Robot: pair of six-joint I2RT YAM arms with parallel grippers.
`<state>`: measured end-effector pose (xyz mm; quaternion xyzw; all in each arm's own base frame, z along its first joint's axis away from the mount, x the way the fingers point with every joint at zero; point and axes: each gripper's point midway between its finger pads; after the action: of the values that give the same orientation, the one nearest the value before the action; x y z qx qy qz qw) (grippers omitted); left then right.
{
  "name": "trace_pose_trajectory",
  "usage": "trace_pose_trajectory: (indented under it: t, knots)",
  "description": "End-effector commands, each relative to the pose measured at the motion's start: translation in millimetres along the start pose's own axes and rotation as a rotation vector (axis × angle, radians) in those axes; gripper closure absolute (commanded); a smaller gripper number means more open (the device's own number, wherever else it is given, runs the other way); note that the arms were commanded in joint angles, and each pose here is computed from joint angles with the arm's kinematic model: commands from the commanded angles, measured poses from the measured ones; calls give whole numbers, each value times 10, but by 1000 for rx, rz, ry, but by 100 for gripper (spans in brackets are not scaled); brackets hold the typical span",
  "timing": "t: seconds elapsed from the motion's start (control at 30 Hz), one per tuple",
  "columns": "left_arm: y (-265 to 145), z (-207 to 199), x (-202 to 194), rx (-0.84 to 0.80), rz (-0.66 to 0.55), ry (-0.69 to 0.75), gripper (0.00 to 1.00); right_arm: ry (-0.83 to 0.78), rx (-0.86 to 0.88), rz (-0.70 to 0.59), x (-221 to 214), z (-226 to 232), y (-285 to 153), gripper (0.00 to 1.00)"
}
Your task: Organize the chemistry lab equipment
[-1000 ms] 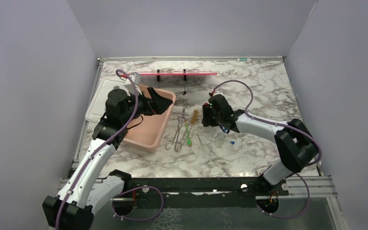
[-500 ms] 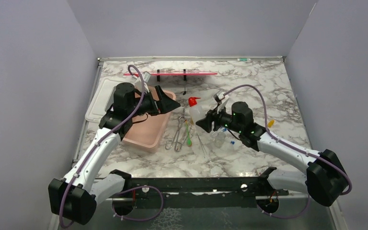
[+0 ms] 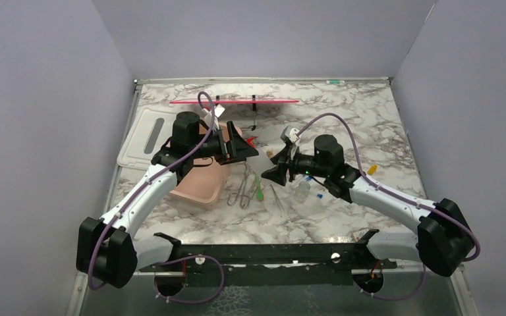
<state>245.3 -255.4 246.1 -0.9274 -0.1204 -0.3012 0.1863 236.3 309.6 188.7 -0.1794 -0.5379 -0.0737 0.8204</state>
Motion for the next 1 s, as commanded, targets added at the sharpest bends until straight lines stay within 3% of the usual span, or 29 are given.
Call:
trace_pose_trajectory:
  t: [0.0, 0.33, 0.63, 0.8, 0.97]
  knots:
    - [36, 94, -107, 8, 40, -21, 12, -87, 94, -28, 179, 194, 27, 59]
    - [53, 156, -184, 17, 64, -35, 11, -115, 147, -13, 185, 301, 20, 59]
    - [26, 77, -195, -14, 89, -12, 33, -165, 183, 33, 131, 312, 62, 59]
    - [-6, 48, -260, -37, 113, 18, 34, -168, 195, 35, 153, 326, 82, 58]
    - [-19, 85, -249, -7, 112, 47, 50, -153, 195, 36, 185, 334, 90, 50]
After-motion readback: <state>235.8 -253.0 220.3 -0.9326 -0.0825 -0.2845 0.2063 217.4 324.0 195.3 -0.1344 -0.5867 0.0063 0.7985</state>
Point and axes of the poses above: each gripper's point midway between its finger pads, its own y axis out along the fingers, its own z axis along the line the jaws close on, x = y × z, and after that the axes turned 12 degrees about y, right-handed
